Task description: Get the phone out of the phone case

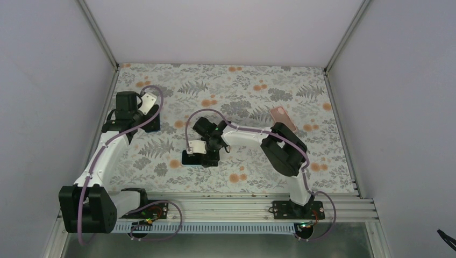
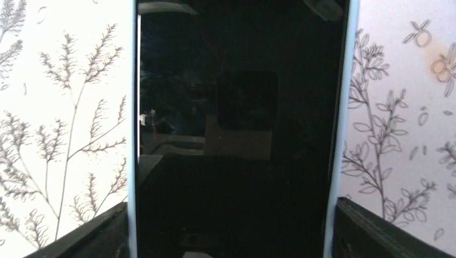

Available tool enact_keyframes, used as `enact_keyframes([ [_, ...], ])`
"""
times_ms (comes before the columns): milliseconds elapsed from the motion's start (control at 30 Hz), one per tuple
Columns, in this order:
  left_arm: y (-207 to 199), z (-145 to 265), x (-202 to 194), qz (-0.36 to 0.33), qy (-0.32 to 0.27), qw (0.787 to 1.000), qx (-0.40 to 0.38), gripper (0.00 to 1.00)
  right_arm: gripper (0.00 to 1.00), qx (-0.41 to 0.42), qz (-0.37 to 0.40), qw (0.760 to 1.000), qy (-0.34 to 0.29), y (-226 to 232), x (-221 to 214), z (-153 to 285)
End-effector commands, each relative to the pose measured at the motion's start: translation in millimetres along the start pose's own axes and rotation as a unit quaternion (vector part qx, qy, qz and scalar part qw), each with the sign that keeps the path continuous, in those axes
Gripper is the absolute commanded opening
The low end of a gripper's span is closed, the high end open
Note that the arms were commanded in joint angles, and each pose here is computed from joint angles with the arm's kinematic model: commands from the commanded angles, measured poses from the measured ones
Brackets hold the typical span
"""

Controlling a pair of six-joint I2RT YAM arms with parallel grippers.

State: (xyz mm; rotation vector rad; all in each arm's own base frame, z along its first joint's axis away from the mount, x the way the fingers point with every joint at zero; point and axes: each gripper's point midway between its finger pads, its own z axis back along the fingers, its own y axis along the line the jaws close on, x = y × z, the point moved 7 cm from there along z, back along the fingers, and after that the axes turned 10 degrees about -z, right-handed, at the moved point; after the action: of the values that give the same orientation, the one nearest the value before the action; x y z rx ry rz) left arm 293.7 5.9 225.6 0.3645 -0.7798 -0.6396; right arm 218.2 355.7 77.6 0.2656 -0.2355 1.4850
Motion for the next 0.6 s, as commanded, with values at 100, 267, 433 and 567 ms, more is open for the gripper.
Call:
enact_keyframes([
  [100,-4,0,-2,0.013,-0.003,1.000,-0.020,1.00,0.57,-0.036,-0.014,0.994,0.104,2,-44,-42],
  [267,-31,7,11,0.007,-0.037,0.983,-0.181,1.00,0.52,-0.065,-0.008,0.997,0.040,-2,-22,-6],
  [433,-59,6,27,0.043,-0.060,0.926,-0.371,1.00,0.43,-0.131,-0.006,0.991,-0.034,-17,5,46],
  [567,-73,-3,35,0.081,-0.058,0.872,-0.480,1.00,0.41,-0.167,-0.008,0.984,-0.063,-28,16,71],
])
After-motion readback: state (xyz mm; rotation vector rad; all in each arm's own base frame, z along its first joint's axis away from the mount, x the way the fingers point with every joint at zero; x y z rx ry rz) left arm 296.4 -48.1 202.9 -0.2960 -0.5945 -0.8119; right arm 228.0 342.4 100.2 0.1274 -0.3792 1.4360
